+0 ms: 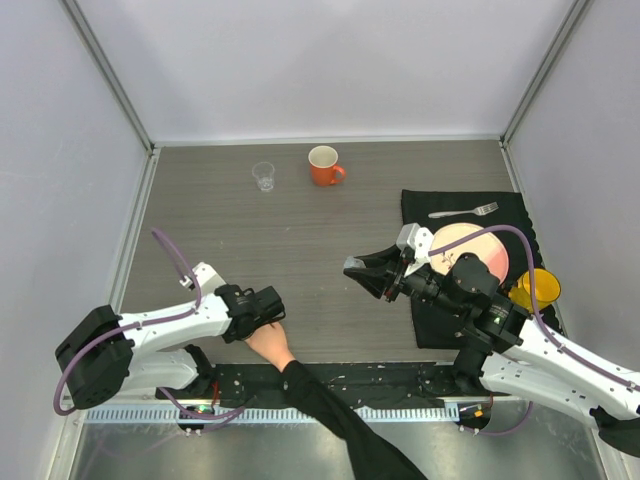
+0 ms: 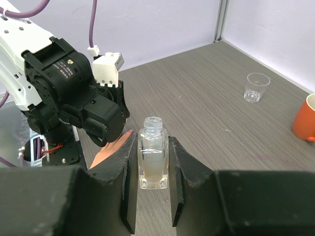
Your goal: Paint the nails
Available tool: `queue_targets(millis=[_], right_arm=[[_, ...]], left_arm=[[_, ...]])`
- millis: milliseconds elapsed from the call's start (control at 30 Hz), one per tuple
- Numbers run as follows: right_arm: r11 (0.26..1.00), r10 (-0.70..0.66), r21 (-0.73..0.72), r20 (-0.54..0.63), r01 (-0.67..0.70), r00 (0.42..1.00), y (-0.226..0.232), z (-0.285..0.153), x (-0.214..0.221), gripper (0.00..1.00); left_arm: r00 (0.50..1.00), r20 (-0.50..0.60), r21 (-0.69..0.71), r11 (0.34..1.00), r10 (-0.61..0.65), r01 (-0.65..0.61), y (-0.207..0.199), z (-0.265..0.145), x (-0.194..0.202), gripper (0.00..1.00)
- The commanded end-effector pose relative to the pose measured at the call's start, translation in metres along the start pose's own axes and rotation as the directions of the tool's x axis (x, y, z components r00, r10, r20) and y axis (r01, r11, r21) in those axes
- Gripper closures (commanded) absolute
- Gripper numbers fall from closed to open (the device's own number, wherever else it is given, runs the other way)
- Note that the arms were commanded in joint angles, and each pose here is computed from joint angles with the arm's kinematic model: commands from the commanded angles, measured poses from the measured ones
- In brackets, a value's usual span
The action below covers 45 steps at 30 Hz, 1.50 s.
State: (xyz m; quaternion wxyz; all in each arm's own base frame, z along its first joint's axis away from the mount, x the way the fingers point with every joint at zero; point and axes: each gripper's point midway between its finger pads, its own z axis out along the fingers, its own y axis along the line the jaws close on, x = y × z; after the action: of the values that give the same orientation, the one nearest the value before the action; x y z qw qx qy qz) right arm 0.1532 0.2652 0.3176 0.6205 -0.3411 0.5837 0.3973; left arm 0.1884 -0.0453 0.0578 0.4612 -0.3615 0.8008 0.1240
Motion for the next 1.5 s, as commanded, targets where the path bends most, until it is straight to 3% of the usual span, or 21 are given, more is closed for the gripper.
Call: queue_targets(millis=[0,1467], right_arm=[[1.000,-0.013,0.005,0.047,0.013,0.999,-0.001,0.001,-0.012,0.99],[1.000,-0.008,-0.001,0.043,0.008,0.999,-0.001,0.004,-0.009,0.99]], left_arm=[[0.999,0.012,0.013,0.999,-0.031,0.031,-0.006,0.000,-0.004,1.00],[1.000,0.007,-0.030,0.999,0.012,-0.012,0.001,0.001,-0.004,1.00]])
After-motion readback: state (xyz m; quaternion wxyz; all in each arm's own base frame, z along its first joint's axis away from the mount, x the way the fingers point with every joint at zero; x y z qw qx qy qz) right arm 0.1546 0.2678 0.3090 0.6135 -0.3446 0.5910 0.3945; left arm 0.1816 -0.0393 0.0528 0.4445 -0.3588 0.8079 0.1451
